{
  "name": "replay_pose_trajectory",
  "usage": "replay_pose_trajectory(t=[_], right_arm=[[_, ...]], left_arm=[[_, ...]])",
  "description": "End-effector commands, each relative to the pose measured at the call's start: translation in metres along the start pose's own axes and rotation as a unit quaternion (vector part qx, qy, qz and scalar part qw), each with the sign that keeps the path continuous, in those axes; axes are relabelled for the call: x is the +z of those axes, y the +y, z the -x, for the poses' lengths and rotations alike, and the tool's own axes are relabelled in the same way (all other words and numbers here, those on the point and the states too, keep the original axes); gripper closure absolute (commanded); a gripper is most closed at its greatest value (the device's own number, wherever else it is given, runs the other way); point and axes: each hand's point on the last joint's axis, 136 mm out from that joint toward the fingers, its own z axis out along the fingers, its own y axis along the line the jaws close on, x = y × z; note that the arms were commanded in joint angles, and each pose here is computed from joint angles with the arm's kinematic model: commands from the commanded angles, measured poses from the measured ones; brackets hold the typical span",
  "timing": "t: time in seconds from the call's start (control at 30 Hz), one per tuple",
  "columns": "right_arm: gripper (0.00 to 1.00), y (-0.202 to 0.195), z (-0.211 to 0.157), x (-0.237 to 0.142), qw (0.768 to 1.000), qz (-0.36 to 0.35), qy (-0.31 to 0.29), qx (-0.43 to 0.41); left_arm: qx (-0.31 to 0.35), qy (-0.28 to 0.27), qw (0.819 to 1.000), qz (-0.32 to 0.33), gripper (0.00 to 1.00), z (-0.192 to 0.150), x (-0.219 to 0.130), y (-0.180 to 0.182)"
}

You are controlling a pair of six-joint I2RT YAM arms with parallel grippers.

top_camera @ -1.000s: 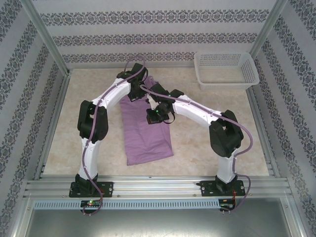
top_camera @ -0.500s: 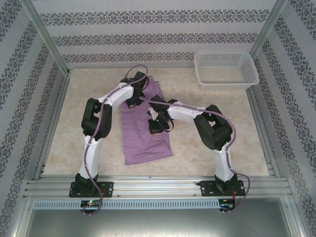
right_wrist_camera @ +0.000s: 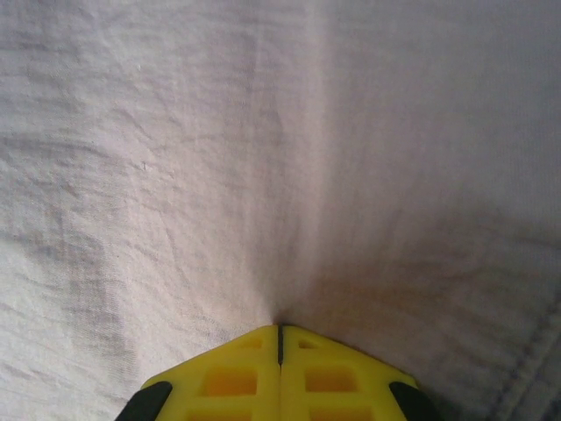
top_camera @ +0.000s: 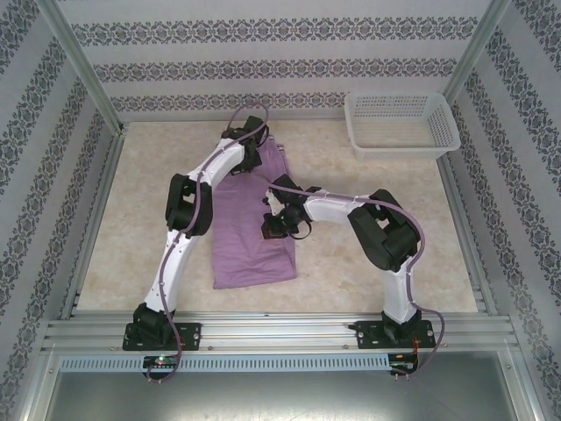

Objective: Roll up the long pants

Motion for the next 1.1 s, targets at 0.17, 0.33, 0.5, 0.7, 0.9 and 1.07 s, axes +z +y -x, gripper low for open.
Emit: replay_pose_trajectory(t=[0.17,0.33,0.5,0.7,0.9,1.07], right_arm=[[1.0,-0.057,-0.083,0.037,0.987,-0.089,0.119,0.06],[1.0,-0.056,-0.084,0.04,0.986,-0.091,0.121,0.063],[1.0,-0.039,-0.074,0.038,0.989,-0.079,0.114,0.053],[0.38,0.01,-0.035,-0.015,0.995,-0.068,0.061,-0.036],[0.16,0.029,-0.016,-0.095,0.973,-0.145,-0.008,-0.18],[0.88,0.013,-0.034,-0.102,0.968,-0.171,0.004,-0.183]], left_arm=[[-0.093,-0.116,0.984,0.1,0.84,0.116,-0.024,0.117],[-0.132,-0.16,0.978,0.019,0.77,0.17,-0.071,0.12],[-0.137,-0.126,0.982,-0.016,1.0,0.152,-0.117,0.111],[-0.142,-0.094,0.981,-0.089,1.0,0.071,-0.157,0.119],[-0.15,-0.006,0.978,-0.145,0.38,-0.046,-0.171,0.145],[-0.147,0.052,0.974,-0.165,1.0,-0.141,-0.177,0.138]])
